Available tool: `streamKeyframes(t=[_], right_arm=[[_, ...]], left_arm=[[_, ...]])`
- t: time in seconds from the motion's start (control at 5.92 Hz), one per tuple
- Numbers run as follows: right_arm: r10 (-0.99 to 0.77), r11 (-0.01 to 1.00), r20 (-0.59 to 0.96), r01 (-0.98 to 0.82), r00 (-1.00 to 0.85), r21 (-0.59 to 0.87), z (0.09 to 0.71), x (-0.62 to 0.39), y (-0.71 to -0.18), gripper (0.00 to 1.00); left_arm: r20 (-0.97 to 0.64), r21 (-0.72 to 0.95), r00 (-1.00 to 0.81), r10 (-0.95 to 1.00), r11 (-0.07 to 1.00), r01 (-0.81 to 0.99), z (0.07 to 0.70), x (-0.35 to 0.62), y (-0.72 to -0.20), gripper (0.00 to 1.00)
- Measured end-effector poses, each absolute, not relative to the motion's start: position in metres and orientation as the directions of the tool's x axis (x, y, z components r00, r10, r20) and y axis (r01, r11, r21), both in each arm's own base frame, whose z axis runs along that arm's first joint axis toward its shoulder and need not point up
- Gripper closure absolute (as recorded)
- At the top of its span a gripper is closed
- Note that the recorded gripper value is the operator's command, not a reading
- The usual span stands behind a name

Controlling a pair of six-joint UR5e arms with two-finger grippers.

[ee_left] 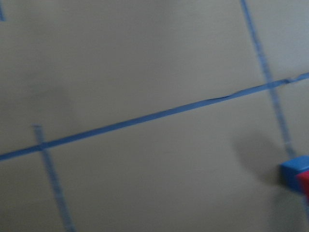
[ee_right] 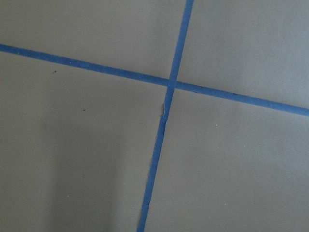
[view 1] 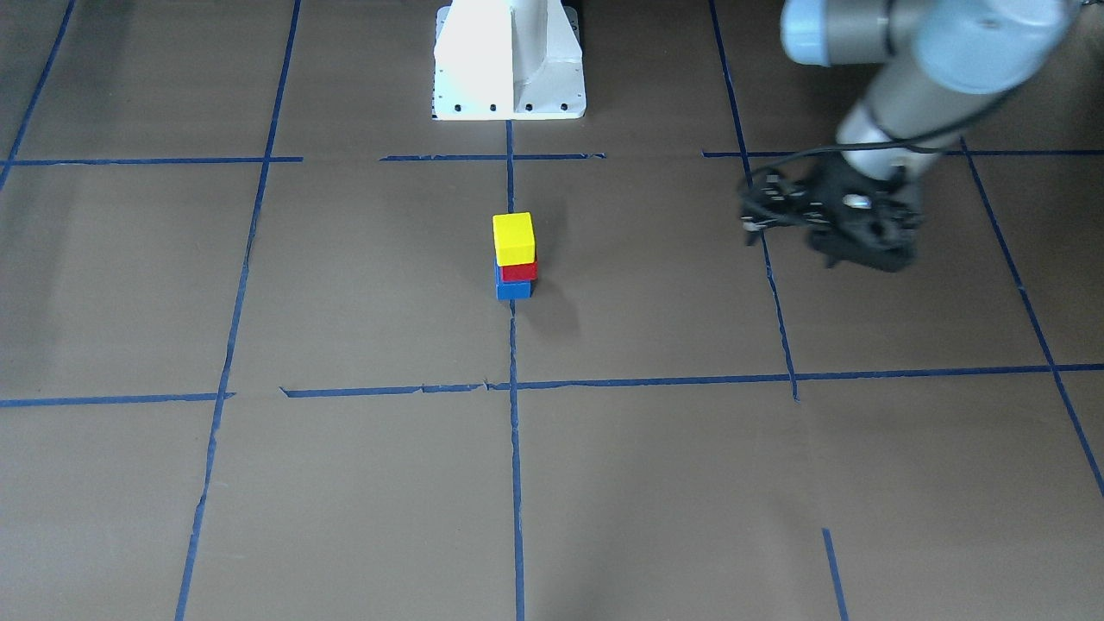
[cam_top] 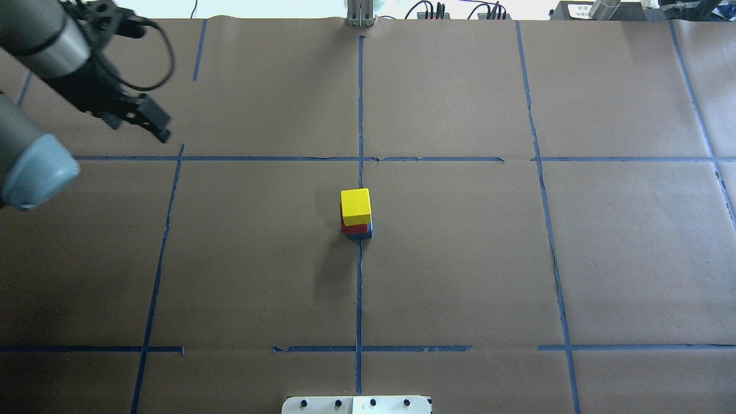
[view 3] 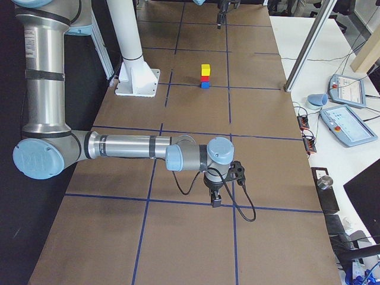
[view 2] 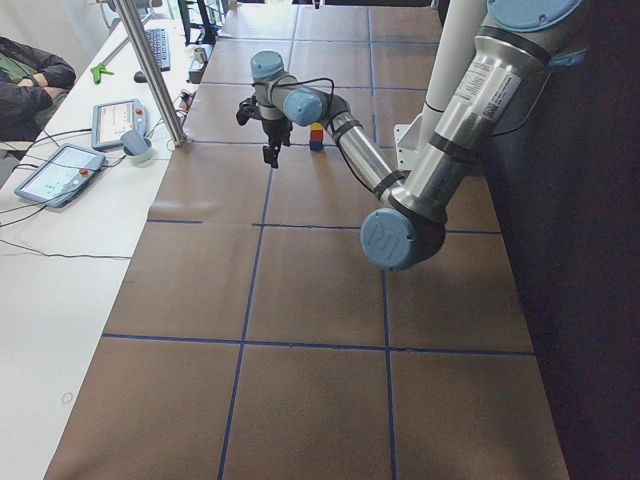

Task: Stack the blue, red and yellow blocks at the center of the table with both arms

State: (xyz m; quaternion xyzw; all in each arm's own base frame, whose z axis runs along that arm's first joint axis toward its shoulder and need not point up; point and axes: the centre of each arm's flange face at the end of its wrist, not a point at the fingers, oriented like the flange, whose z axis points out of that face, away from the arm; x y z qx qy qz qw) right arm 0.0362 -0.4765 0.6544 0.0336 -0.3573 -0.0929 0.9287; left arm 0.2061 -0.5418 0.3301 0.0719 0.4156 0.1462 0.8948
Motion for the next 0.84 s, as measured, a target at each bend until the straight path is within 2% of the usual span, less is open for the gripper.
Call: streamKeyframes(t=[0.17,0.51,0.84], right_arm=[[-0.194,0.981,0.661,0.148,0.725,0.126,0.655,0.036,-0.475,0.00],[-0.193,0.981,0.663,0.147,0.724,0.125,0.655,0.036,-0.475,0.00],[-0.193,0.981,0.662,0.147,0.724,0.126,0.655,0.036,-0.475,0.00]], left_arm=[[-0.705,0.249,0.629,0.327,0.945,-0.213,0.410,0.127,-0.540,0.00],[-0.705,0.117,0.683,0.193,0.981,-0.157,0.565,0.001,-0.505,0.00],[-0.710,0.039,0.696,0.107,0.993,-0.113,0.637,-0.047,-0.465,0.00]])
